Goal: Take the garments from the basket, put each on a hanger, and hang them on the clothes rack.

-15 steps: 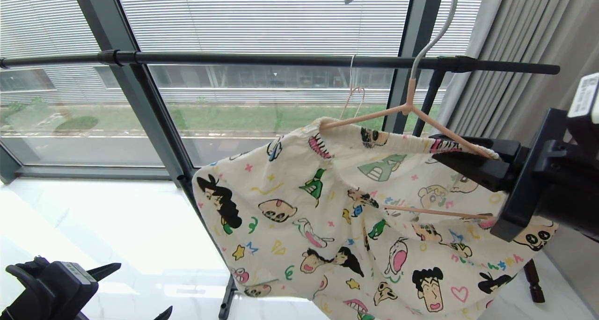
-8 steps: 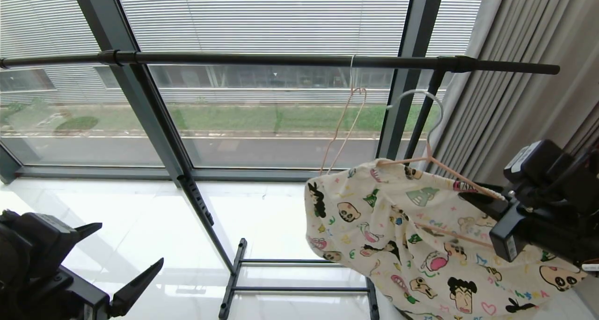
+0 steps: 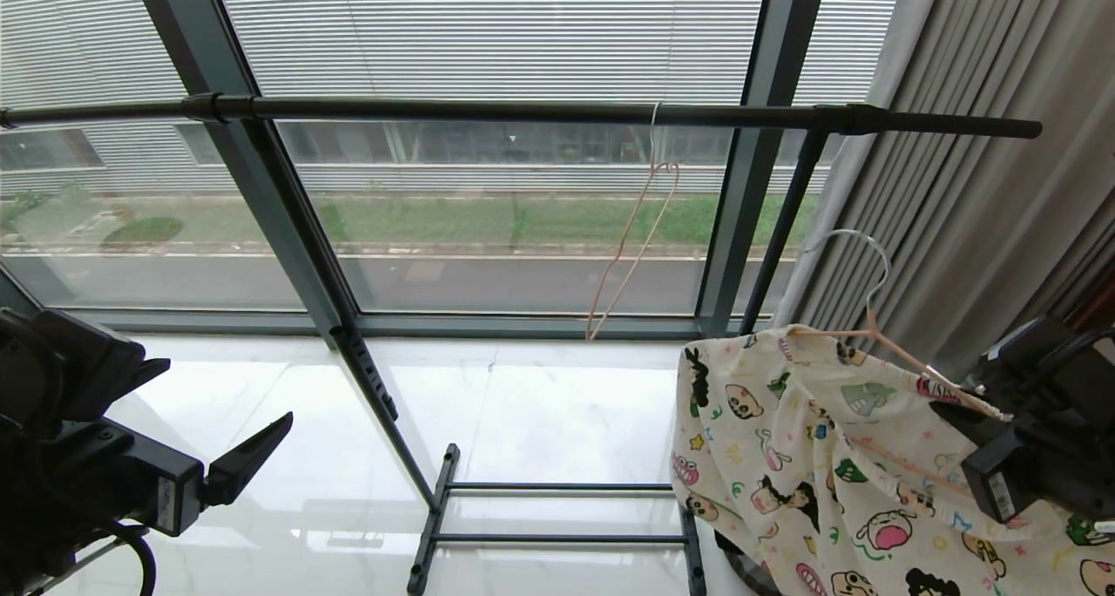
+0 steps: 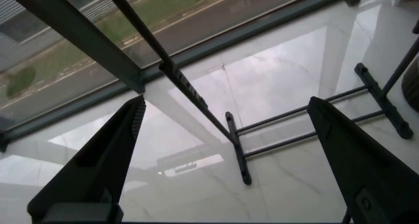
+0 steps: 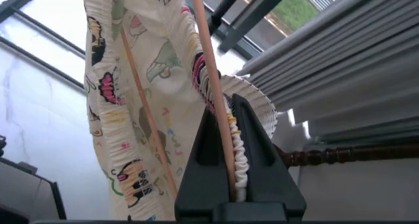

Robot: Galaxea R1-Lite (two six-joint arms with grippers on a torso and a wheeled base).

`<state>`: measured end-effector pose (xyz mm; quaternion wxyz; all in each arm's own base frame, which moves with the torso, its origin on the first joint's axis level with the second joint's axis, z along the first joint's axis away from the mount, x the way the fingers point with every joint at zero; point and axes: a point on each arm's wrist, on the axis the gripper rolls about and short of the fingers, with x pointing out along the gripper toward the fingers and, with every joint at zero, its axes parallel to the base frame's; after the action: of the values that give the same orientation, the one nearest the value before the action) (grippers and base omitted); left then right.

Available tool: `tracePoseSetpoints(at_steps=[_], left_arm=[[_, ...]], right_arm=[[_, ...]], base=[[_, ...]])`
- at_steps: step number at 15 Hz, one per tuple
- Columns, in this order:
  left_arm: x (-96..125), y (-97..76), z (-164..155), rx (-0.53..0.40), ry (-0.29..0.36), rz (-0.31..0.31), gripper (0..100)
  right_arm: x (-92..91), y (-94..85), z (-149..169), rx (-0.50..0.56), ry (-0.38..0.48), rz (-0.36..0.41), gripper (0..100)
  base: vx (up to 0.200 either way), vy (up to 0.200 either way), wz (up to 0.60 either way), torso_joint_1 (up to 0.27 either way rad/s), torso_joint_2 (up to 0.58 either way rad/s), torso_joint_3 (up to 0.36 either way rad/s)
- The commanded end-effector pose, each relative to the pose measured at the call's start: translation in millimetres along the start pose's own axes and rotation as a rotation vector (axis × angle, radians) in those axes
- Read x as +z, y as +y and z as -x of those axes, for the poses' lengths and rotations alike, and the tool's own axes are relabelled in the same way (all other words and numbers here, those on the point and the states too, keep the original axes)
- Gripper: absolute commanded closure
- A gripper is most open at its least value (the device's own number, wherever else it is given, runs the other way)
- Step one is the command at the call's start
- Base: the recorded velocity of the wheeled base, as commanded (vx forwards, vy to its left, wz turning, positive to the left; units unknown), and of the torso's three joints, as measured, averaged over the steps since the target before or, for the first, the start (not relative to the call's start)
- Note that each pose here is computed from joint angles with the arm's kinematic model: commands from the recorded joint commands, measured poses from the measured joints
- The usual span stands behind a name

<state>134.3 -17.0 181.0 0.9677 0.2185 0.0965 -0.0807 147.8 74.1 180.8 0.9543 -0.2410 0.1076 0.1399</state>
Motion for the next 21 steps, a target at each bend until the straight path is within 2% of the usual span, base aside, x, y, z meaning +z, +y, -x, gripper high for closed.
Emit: tracePoseSetpoints(at_steps=[1,2,5,10,13,18,21], left_arm=[[3,1.4,-4,0.001,0.0,0.001,0],[6,2.9,-6,0.004,-0.007,0.007,0],[6,2.7,-6,0.003,-0.004,0.008,0],[6,2.7,-5,0.002,-0.009,0.008,0],[7,2.8,-5,0.002,-0.011,0.008,0],[6,2.4,-5,0.001,-0.008,0.005,0],[5,1.5,-5,-0.005,-0.005,0.001,0]], right_arm=[[11.8,-10.4,-2,-0.047,-0.031,-0.043,100],[27.8,-16.2,-9,-0.08,-0.063,-0.112,100],[48.6,-21.1,-20,-0.146,-0.087,-0.203,100],[59.5,-8.1,-35,-0.112,-0.083,-0.225,100],[69.0,-9.6,-43,-0.132,-0.096,-0.244,100],[69.1,-9.5,-43,-0.157,-0.097,-0.248,100],[68.1,-9.0,-44,-0.156,-0.093,-0.247,100]], base=[[0.0,0.0,0.0,0.0,0.0,0.0],[0.0,0.0,0.0,0.0,0.0,0.0],[0.0,0.0,0.0,0.0,0.0,0.0],[0.16,0.0,0.0,-0.002,0.0,0.003],[0.2,0.0,0.0,0.012,0.0,-0.002],[0.2,0.0,0.0,0.0,0.01,0.0],[0.0,0.0,0.0,0.0,0.0,0.0]])
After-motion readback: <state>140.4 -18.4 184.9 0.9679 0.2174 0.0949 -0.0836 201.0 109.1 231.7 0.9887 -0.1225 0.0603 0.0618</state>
